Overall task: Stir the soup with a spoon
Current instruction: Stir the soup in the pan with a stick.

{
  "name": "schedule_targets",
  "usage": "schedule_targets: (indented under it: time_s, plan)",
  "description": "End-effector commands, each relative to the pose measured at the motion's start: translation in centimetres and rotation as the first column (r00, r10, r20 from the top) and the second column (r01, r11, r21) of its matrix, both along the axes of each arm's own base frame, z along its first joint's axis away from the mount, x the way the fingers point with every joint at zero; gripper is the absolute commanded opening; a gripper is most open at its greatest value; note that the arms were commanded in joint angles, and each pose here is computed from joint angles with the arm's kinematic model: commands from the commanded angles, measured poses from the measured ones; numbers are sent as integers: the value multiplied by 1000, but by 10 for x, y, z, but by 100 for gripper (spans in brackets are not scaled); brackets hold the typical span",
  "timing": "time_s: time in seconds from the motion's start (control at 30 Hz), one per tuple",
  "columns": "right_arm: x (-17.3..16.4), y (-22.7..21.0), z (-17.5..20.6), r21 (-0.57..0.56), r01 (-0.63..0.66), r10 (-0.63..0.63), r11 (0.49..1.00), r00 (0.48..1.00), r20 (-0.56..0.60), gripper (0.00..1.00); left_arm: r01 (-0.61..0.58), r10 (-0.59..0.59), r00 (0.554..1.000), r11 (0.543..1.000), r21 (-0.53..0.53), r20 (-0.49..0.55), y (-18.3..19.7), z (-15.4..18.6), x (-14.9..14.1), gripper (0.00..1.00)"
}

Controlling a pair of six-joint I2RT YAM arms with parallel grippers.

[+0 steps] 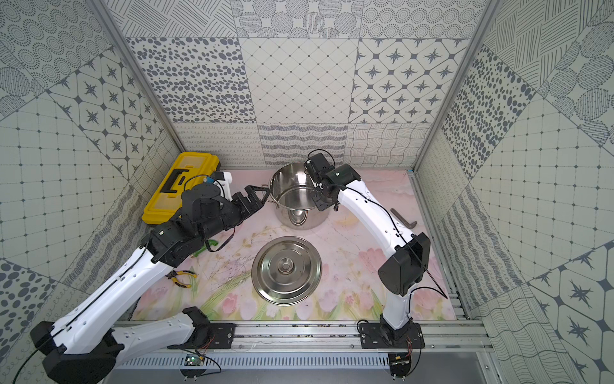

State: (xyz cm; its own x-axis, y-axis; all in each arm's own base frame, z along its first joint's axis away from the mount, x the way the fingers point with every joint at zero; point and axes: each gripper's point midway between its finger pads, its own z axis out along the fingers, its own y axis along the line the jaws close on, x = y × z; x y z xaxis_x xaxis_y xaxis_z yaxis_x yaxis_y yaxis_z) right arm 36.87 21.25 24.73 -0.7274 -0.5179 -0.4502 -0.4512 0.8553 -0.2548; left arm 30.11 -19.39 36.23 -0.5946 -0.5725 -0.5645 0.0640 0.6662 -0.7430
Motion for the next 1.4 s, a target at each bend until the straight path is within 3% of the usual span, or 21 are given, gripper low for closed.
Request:
schedule_targets:
  time_s: [0.0,0.27,0.67,1.07,1.37]
  plan:
    - [-7,23,9,94,-14,11,995,1000,25,0,17,-15,999,999,-44,46,-6,14,5,99]
    - [-9,62,16,193,-44,41,980,999,20,0,17,-15,999,999,-49,45,-7,15,5,99]
    - [31,86,15,150,-66,53,987,995,87,0,-2,5,999,999,-47,51,1,17,-1,99]
    - [63,60,16,98,3,-16,995,991,131,0,-16,19,998,999,-37,66,9,20,-7,99]
    - [62,26,17,26,27,-30,999,990,136,0,-7,10,998,999,-39,65,5,19,-4,99]
